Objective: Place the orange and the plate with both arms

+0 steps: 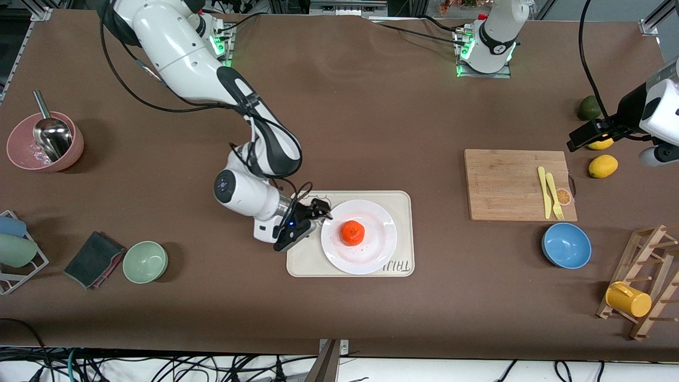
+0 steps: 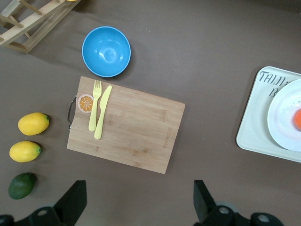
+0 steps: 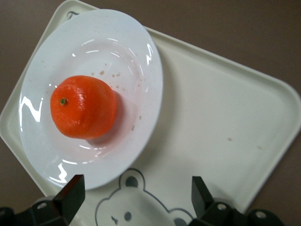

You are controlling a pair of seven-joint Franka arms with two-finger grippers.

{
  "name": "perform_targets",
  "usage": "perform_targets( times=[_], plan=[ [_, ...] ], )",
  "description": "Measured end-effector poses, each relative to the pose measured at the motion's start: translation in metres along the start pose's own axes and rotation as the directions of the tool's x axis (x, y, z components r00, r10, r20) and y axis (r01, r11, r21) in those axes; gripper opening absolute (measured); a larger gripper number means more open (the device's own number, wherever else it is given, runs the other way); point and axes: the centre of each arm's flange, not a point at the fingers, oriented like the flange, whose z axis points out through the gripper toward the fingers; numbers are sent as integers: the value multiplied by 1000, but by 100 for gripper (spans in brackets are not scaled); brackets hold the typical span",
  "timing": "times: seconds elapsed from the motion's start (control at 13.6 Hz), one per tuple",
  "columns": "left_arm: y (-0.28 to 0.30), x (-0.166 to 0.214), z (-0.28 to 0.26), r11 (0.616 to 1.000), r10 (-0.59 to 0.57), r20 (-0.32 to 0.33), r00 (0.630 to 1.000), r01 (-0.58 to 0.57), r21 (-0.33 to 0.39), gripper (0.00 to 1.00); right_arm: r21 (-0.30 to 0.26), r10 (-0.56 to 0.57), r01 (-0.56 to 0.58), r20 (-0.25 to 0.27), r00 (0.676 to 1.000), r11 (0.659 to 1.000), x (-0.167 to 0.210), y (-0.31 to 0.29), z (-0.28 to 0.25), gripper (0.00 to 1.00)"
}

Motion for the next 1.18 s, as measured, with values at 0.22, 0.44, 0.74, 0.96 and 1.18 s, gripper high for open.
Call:
perform_targets(
  times=[0.22,0.44,0.74,0.96,1.18],
  plan=[
    [0,0,0,1000,0,0,1000,0,0,100,-106,-87,103,144,986,989,4,19,-50,100],
    [0,0,0,1000,0,0,1000,0,0,100,-199,-68,125,274,959,972,-3,50,-110,100],
    [0,1,0,1000,-1,-1,1000,1,0,100,-343,48,96,389,920,934,-22,89,-222,100],
    [-1,1,-1,1000,-1,-2,1000,1,-1,100,-380,128,32,387,913,924,-39,86,-319,100],
    [-1,1,-1,1000,-1,-2,1000,1,-1,100,-408,231,-74,349,908,910,-60,80,-390,100]
  ],
)
